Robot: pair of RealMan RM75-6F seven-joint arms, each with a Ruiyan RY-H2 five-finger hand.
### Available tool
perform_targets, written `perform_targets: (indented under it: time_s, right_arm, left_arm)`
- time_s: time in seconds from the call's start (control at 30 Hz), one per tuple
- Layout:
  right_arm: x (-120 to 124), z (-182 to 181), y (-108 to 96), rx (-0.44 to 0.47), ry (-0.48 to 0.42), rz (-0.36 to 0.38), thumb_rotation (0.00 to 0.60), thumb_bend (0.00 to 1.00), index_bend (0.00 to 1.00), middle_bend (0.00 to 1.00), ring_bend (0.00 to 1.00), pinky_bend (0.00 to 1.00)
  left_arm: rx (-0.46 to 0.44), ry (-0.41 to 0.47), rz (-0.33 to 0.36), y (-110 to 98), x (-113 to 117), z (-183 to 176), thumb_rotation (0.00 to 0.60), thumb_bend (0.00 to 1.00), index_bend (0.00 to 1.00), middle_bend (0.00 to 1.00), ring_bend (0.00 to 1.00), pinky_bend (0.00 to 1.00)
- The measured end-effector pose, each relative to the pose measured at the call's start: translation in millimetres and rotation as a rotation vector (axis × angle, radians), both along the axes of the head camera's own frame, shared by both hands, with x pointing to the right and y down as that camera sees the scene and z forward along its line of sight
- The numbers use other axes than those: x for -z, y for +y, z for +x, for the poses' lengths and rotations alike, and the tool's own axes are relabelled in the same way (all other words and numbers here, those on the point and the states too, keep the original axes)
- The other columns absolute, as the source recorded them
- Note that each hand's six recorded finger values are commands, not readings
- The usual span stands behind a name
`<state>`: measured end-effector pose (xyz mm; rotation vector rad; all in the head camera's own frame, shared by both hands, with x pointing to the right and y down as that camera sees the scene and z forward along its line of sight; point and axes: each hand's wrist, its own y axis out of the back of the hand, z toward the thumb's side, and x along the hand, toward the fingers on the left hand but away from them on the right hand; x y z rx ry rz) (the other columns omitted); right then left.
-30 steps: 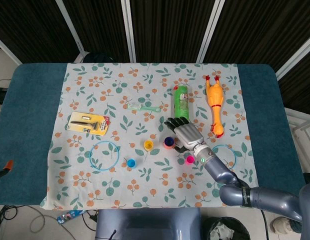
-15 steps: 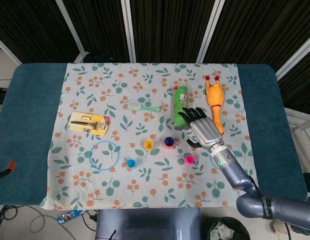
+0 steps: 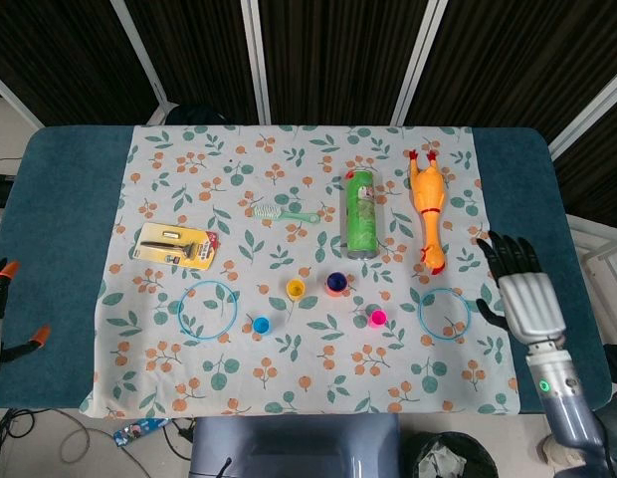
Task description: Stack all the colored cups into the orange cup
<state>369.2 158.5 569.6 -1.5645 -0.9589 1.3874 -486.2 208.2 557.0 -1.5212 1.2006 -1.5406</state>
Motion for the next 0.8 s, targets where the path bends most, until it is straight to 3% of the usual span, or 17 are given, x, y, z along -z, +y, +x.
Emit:
perform_targets:
  time_s: [0.17,0.27,0.57,0.8]
  right_arm:
    - [2.7,24.3,52.1,-0.054,0.016,0.023,0.6,0.37,0.04,0.0,0.0,0.05]
    - [1.5,25.0,69.4,-0.059,-0.002,0.033,0.6,0.37,0.04,0.0,0.0,0.05]
    - [-2.0,23.0,75.7,-0.053,-0.011,0.047,0.6,0.37,0.04,0.0,0.0,0.05]
    - [-5.5,24.0,76.1,-0.057,-0.011,0.037,0.6,0.37,0.04,0.0,0.0,0.05]
  left_arm:
    - [-0.115,0.043,-0.025,-19.2,-5.6,22.1,0.6,0.17,0.14,0.0,0.0,0.0]
    - [-0.211,0.079,-0.047,-37.3,-10.9,44.0,0.6,0.17,0.16,0.0,0.0,0.0]
    - [-0.489,0.186,-0.179,-93.6,-38.4,138.3,0.6,0.17,0.22,0.0,0.0,0.0]
    - [-0.627,0.263,-0.268,-111.7,-64.5,224.6,0.6,0.17,0.24,0.0,0.0,0.0]
